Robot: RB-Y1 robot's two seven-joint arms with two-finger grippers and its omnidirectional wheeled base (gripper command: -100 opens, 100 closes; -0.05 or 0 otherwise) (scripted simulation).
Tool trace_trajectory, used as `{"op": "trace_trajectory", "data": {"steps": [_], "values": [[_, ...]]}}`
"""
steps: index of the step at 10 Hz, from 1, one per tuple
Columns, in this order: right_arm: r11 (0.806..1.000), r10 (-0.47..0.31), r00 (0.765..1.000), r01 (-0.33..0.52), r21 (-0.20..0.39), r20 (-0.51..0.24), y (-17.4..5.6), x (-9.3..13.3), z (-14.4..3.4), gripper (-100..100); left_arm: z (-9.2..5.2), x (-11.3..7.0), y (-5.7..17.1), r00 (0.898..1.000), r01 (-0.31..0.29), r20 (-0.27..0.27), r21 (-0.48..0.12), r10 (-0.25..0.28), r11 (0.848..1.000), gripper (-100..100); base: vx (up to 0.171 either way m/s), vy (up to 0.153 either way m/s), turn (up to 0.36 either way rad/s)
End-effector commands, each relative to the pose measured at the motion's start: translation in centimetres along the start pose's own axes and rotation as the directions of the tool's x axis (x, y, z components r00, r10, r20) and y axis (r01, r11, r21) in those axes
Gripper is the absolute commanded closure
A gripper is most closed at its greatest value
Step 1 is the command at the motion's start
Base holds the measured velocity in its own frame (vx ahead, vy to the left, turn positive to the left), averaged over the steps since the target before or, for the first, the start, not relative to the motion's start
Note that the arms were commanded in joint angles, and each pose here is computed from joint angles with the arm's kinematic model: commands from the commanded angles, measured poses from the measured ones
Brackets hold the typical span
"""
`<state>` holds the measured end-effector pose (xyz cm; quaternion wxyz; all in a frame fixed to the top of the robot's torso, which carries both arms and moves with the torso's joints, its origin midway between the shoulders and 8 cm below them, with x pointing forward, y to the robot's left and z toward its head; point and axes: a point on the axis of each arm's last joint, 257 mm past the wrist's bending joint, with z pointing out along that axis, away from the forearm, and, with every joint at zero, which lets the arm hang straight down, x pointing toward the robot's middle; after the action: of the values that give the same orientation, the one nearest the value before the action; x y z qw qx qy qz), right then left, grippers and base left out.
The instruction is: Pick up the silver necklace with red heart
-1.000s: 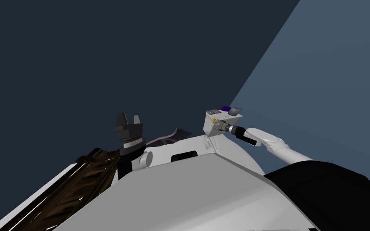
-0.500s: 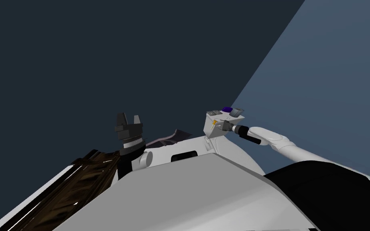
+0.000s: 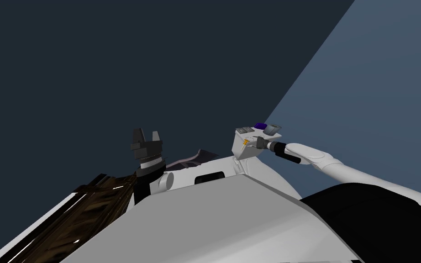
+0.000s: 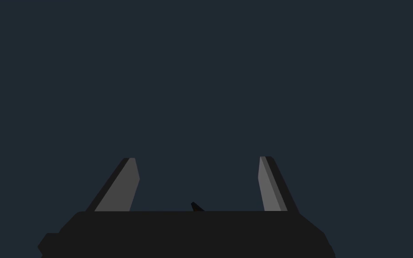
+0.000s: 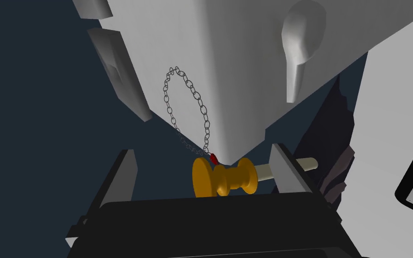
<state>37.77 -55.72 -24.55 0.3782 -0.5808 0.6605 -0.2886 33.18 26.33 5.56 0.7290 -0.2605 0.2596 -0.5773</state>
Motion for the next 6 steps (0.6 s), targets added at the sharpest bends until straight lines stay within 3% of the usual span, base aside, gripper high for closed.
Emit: {"op": "trace_trajectory", "data": {"steps": [1, 2, 6], "values": [[1.000, 0.000, 1.000, 0.000, 0.000, 0.000, 0.00, 0.00, 0.00, -100, 0.00, 0.00, 0.00, 1.000, 0.000, 0.000, 0.000, 0.000, 1.000, 0, 0.005, -0.001, 0.001], [1.000, 0.000, 1.000, 0.000, 0.000, 0.000, 0.00, 0.00, 0.00, 100, 0.00, 0.00, 0.00, 1.000, 0.000, 0.000, 0.000, 0.000, 1.000, 0, 0.000, 0.000, 0.000], [1.000, 0.000, 1.000, 0.000, 0.000, 0.000, -0.01, 0.00, 0.00, 100, 0.00, 0.00, 0.00, 1.000, 0.000, 0.000, 0.000, 0.000, 1.000, 0, 0.000, 0.000, 0.000]]}}
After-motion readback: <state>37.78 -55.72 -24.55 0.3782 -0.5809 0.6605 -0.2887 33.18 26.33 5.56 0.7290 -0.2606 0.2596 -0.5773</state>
